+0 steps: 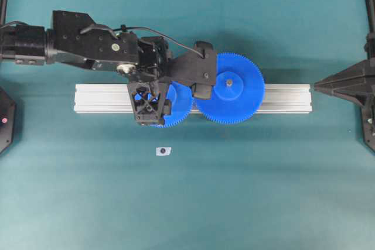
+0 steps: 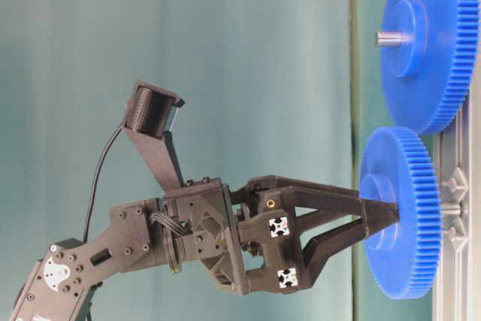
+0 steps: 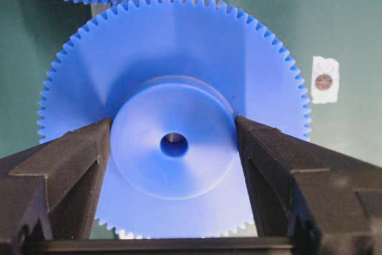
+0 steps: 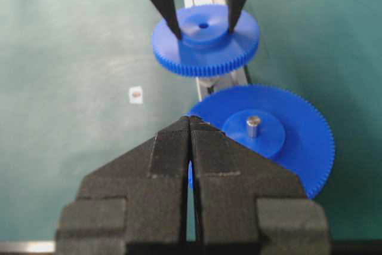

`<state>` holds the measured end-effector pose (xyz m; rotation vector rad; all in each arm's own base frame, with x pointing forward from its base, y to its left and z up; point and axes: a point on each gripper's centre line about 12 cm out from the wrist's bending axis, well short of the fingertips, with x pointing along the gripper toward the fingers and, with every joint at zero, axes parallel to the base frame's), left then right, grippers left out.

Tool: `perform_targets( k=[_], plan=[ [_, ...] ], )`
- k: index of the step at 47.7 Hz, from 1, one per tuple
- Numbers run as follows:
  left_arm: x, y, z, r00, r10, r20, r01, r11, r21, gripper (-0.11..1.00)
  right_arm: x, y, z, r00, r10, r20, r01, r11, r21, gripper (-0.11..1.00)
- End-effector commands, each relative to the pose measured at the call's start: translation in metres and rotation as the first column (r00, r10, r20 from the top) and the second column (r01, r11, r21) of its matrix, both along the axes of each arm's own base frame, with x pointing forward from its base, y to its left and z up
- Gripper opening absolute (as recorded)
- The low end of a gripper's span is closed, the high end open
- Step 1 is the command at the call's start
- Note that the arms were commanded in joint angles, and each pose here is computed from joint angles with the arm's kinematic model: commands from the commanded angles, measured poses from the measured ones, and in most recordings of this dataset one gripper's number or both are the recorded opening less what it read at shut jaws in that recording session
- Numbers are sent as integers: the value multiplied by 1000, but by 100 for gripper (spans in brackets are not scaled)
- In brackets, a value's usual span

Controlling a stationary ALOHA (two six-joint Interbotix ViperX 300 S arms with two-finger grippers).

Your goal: Insert the small gear onto the shaft.

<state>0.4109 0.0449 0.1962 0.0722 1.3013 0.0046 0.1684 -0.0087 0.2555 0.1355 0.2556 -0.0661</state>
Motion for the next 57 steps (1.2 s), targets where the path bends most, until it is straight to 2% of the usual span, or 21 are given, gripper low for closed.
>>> perform_targets(
  k=[1,13,18,20,57],
  plan=[
    [4,2,21,999,-2,39,1,1000,11,70,1,-1,5,1000,-6,13,5,1000,8,1],
    [6,0,29,999,-3,42,2,1000,10,72,1,-1,5,1000,-6,14,5,1000,8,1],
    [8,-1,32,999,-6,51,5,1000,11,88,1,-1,5,1000,-6,14,5,1000,8,1],
    [9,-1,33,999,-7,54,7,1000,12,90,1,-1,5,1000,-6,14,5,1000,8,1],
    [8,-5,43,997,-8,76,7,1000,11,88,1,-1,7,1000,-5,19,5,1000,6,1]
  ],
)
